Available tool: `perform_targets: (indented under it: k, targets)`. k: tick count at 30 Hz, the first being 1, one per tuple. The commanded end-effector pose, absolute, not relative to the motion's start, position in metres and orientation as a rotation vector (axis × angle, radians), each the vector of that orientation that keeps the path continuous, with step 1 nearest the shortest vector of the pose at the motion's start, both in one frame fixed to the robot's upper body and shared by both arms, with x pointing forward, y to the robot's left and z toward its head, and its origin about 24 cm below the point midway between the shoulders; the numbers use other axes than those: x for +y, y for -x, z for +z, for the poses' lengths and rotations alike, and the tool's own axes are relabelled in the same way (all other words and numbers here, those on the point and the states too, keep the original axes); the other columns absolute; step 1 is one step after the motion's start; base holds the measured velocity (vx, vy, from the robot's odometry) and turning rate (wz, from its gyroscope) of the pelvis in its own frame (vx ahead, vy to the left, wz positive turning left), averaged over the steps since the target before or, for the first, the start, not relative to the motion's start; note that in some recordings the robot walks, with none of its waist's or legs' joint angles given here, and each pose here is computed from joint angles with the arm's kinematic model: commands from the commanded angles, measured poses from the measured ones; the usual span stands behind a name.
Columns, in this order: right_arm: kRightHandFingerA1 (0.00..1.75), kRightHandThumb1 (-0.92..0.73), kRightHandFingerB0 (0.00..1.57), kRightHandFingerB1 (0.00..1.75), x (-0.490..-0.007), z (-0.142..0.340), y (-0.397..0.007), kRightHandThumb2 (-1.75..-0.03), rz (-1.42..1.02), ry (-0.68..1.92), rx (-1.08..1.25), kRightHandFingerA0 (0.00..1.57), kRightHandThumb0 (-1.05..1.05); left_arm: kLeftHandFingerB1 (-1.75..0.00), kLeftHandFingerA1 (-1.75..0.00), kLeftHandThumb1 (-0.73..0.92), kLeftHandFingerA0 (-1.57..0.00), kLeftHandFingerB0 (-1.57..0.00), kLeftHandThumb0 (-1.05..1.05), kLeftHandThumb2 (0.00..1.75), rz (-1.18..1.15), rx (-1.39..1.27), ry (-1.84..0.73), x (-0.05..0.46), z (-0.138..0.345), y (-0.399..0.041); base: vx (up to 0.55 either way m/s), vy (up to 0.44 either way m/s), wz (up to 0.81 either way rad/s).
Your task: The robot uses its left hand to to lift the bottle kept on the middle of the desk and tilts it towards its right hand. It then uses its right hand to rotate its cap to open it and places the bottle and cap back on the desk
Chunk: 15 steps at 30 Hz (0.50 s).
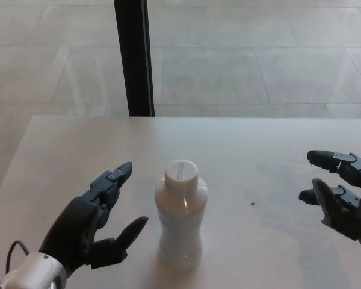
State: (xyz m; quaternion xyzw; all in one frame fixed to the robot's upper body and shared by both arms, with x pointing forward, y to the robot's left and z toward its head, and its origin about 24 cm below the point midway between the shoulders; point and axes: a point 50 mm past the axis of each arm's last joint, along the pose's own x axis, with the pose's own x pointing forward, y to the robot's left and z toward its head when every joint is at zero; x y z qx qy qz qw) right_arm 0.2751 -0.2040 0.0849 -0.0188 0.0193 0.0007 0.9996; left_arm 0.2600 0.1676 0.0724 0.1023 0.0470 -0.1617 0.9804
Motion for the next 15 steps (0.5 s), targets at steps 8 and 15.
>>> perform_targets:
  k: [8,15]
  targets:
    - [0.98,-0.45,0.44,0.78,-0.201,0.081,-0.276,-0.93,-0.018,0.004,0.037,0.37,-0.84,0.00,0.00,0.54,0.00,0.00,-0.88,0.76,-0.186,0.066,-0.203,0.166,0.062,-0.255,0.00,0.000,0.00]
    - [1.16,-0.67,0.41,0.85,-0.197,0.087,-0.280,-0.57,-0.018,0.012,0.024,0.06,-0.91,0.00,0.00,0.57,0.00,0.00,-0.90,0.58,-0.285,0.097,-0.201,0.156,0.053,-0.252,0.00,0.000,0.00]
